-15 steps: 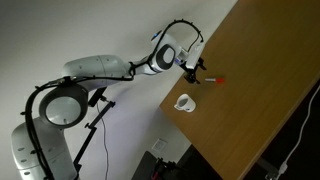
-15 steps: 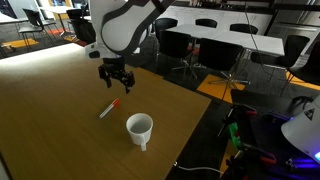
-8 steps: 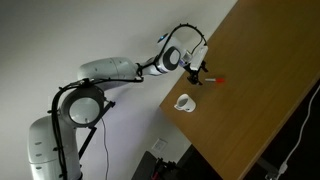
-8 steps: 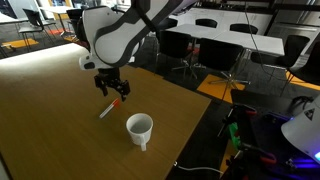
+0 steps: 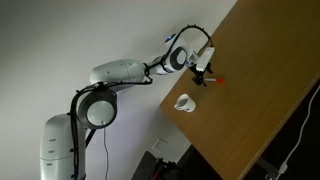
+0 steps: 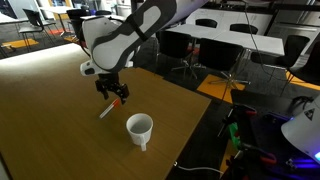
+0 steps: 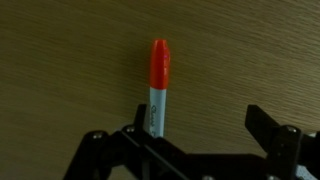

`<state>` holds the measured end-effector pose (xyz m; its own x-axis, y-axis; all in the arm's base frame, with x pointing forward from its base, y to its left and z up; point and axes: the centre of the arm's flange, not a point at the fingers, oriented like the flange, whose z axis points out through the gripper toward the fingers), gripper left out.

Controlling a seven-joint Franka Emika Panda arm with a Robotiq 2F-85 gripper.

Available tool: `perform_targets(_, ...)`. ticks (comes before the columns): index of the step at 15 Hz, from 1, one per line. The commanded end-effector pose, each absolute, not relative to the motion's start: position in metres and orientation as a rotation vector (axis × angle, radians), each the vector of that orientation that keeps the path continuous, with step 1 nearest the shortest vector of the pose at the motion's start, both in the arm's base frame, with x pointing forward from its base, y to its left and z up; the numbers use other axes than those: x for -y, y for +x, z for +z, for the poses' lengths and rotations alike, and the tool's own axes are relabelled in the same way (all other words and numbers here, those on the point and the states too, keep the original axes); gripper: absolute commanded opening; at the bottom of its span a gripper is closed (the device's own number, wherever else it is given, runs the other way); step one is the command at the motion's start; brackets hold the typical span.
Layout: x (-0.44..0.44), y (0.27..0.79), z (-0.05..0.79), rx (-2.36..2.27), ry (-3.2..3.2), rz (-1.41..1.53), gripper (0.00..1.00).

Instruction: Put the red pen in the white mug

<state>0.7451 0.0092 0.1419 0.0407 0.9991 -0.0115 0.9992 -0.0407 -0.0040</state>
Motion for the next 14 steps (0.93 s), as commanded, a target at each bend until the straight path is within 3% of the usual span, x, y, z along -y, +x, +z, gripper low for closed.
perform_targets(1,-0.009,0.746,0.141,-2.174,2.265,-0.024,1.00)
perform_targets(14,0.003,0.777,0.108,-2.158,2.288,0.003,1.00)
